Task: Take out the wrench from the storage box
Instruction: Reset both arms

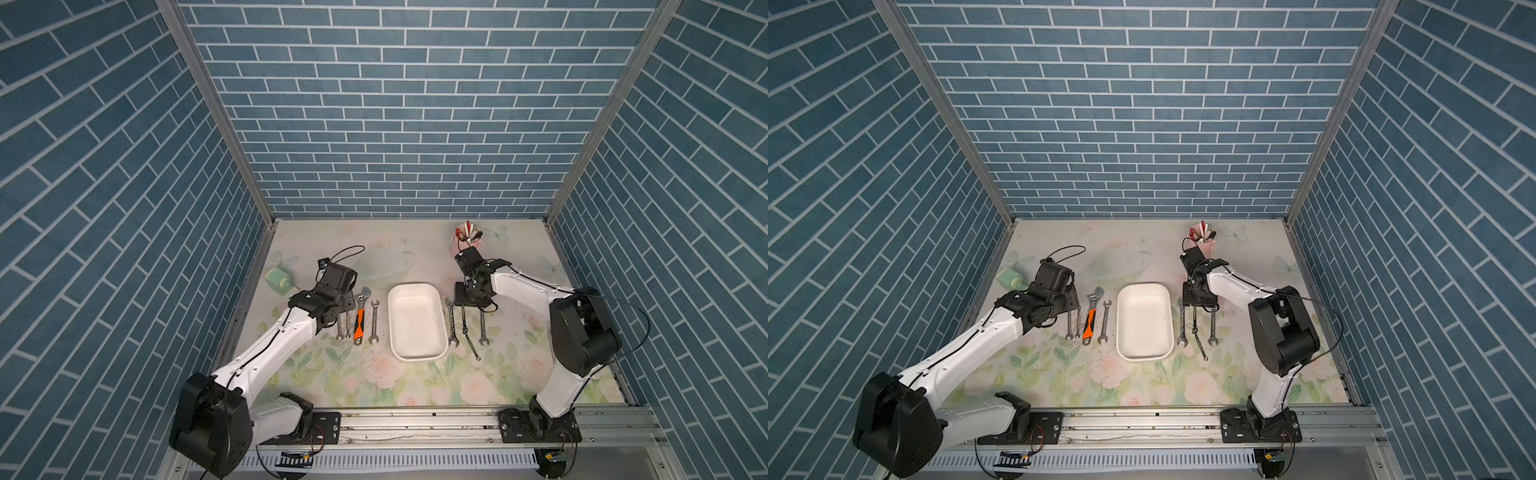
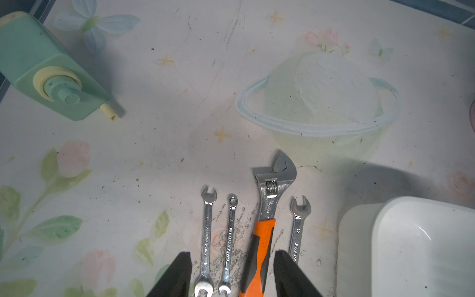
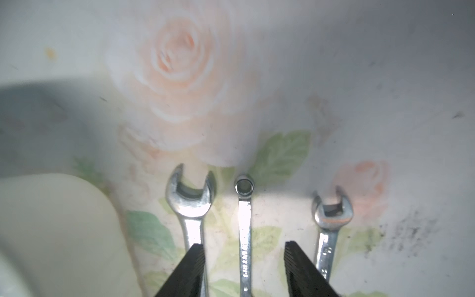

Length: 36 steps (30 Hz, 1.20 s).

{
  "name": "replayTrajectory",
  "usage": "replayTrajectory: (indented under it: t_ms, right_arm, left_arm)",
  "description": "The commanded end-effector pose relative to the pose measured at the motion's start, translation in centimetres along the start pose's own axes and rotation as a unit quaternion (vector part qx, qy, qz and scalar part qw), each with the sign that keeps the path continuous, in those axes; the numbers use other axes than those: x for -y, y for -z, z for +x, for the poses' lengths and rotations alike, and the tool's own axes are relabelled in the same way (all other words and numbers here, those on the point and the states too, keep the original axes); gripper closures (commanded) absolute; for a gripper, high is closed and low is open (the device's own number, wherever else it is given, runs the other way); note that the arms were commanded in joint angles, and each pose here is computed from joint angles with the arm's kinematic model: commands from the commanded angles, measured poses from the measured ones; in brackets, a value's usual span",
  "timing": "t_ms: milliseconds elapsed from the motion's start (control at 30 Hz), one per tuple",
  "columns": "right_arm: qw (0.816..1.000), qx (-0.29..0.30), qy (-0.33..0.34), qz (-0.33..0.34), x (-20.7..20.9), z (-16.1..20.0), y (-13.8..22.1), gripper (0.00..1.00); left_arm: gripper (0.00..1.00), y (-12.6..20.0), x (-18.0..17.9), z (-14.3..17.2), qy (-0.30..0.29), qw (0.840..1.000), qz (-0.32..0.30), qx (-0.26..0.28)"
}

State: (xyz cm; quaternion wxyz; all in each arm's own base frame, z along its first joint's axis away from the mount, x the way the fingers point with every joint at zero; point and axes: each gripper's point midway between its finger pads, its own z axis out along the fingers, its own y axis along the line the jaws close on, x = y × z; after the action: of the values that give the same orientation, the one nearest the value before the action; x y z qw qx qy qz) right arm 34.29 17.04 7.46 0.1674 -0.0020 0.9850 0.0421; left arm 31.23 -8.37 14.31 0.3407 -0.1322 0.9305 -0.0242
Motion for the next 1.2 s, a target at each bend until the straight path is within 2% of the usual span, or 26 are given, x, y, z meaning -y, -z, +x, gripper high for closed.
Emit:
replayTrajectory:
  t_ms: [0, 100, 200, 300, 333, 367, 533, 667, 800, 967, 1100, 1167]
  right_arm:
    - [0.995, 0.095, 0.004, 0.027, 1.9, -3.9, 4.3, 0.39]
    - [0.984, 0.168, 0.007, 0.051, 3.8, -5.9, 6.1, 0.28]
    - [0.968, 0.237, 0.014, 0.088, 6.0, -7.1, 7.2, 0.13]
    - [0.946, 0.299, 0.024, 0.126, 8.4, -7.5, 7.3, 0.0]
    - [0.937, 0.317, 0.019, 0.144, 9.4, -7.6, 7.3, 0.0]
    - [0.929, 0.332, 0.014, 0.163, 10.6, -7.5, 7.1, 0.0]
    - [0.895, 0.391, -0.021, 0.215, 15.2, -6.7, 6.3, 0.0]
    - [0.859, 0.46, 0.01, 0.223, 16.5, -6.1, 6.5, 0.0]
    - [0.865, 0.47, 0.031, 0.175, 16.6, -6.8, 5.1, 0.0]
    - [0.874, 0.465, 0.055, 0.127, 16.0, -7.1, 3.5, 0.0]
    - [0.862, 0.491, 0.066, 0.105, 15.4, -6.4, 4.5, 0.0]
    - [0.856, 0.504, 0.066, 0.096, 15.4, -5.8, 5.0, 0.0]
  left_arm:
    - [0.42, 1.2, 0.4, -3.6, 0.006, 0.997, 0.006, 0.071]
    - [0.42, 1.7, 0.9, -6.5, 0.017, 0.99, 0.009, 0.138]
    - [0.31, 1.9, 0.1, -8.9, 0.038, 0.979, -0.024, 0.198]
    - [0.16, 1.7, -1.1, -10.5, 0.051, 0.965, -0.069, 0.249]
    - [0.05, 1.6, -1.9, -11.0, 0.057, 0.958, -0.09, 0.266]
    - [0.0, 1.3, -2.7, -11.3, 0.061, 0.952, -0.107, 0.28]
    - [0.0, -0.5, -6.6, -11.3, 0.037, 0.93, -0.173, 0.324]
    - [0.0, -2.4, -9.8, -10.1, 0.003, 0.924, -0.203, 0.324]
    - [0.0, -4.8, -12.7, -9.0, 0.006, 0.933, -0.187, 0.308]
    - [0.0, -5.8, -12.8, -8.3, 0.016, 0.932, -0.127, 0.339]
    - [0.0, -6.0, -11.2, -8.0, -0.016, 0.933, -0.092, 0.347]
    - [0.0, -5.1, -10.8, -7.6, -0.023, 0.927, -0.072, 0.366]
